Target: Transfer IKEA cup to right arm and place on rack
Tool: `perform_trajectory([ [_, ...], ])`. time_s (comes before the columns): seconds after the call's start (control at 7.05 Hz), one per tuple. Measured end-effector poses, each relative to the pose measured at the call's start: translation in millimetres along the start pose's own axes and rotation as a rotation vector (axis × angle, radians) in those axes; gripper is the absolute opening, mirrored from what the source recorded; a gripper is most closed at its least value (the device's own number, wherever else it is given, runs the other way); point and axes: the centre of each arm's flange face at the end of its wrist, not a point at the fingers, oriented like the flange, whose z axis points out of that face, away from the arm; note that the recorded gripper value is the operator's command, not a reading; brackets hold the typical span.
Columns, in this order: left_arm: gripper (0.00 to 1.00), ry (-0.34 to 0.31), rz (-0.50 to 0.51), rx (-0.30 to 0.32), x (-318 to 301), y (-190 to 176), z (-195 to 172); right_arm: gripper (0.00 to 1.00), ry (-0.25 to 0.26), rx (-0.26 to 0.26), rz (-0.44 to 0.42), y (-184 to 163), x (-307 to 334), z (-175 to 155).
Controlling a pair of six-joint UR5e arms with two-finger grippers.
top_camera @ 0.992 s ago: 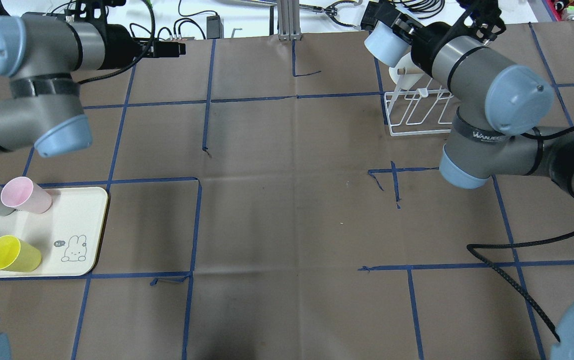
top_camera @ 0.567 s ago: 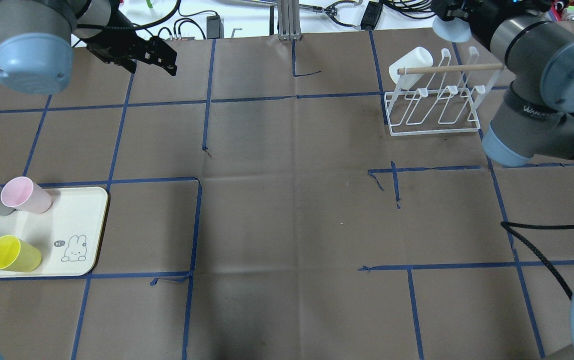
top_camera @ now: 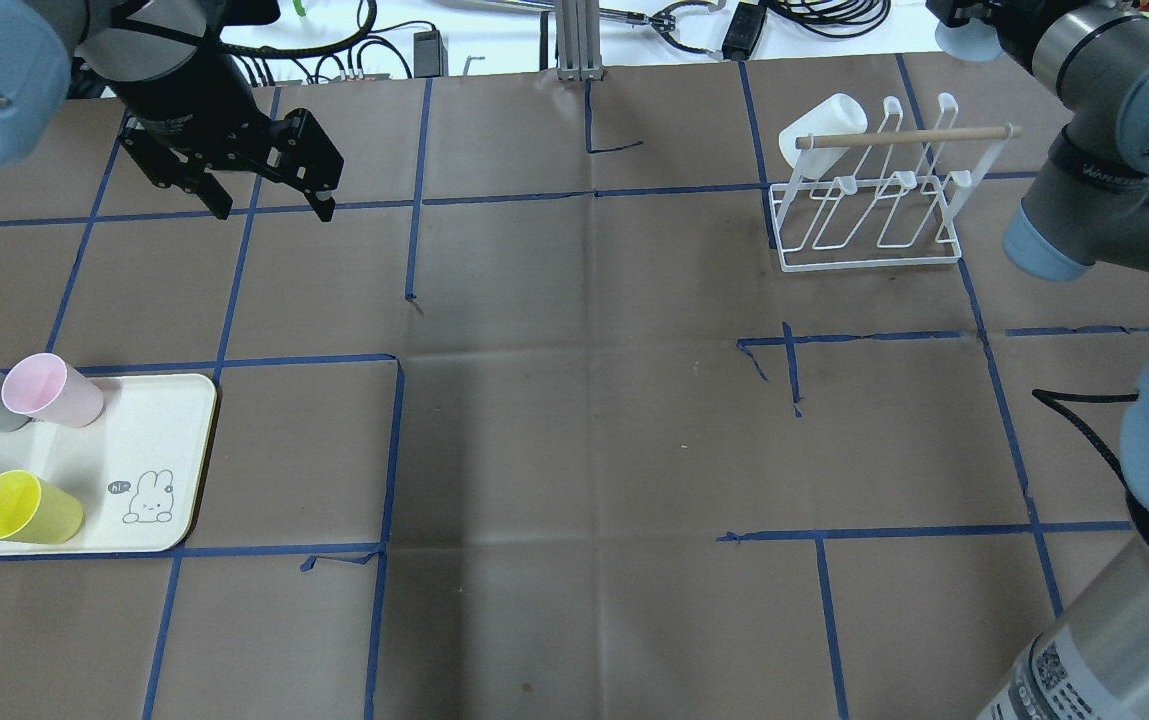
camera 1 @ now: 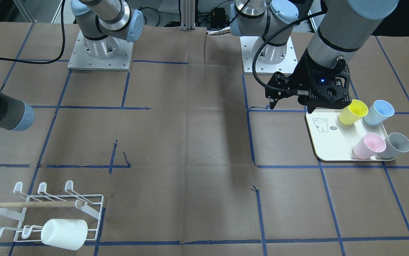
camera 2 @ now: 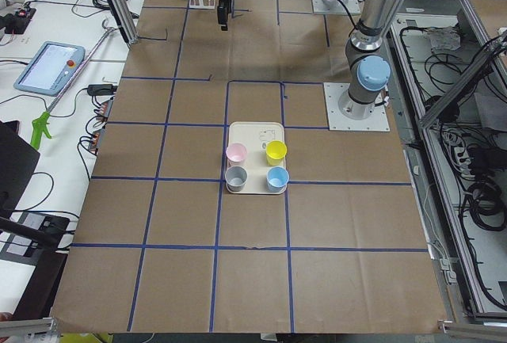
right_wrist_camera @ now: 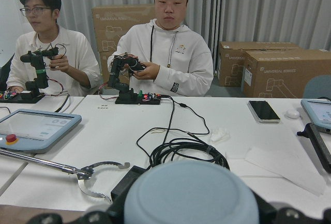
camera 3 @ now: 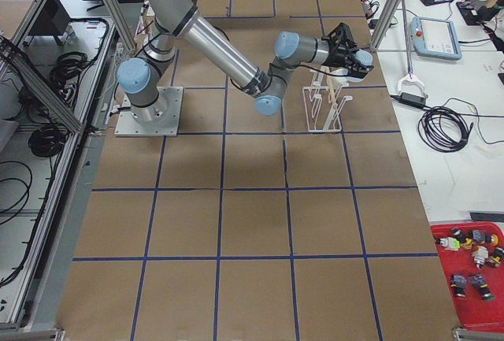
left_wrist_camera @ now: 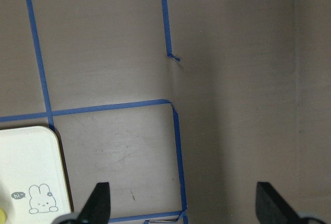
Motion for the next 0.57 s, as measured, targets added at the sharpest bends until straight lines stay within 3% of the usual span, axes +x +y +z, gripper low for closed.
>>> perform_trajectory([
  [0.57, 0.99, -0.009, 0.001, 0.061, 1.1, 13.9, 8.3, 0.09, 0.006, -0.069, -0.012, 53.2, 21.0, 21.4],
])
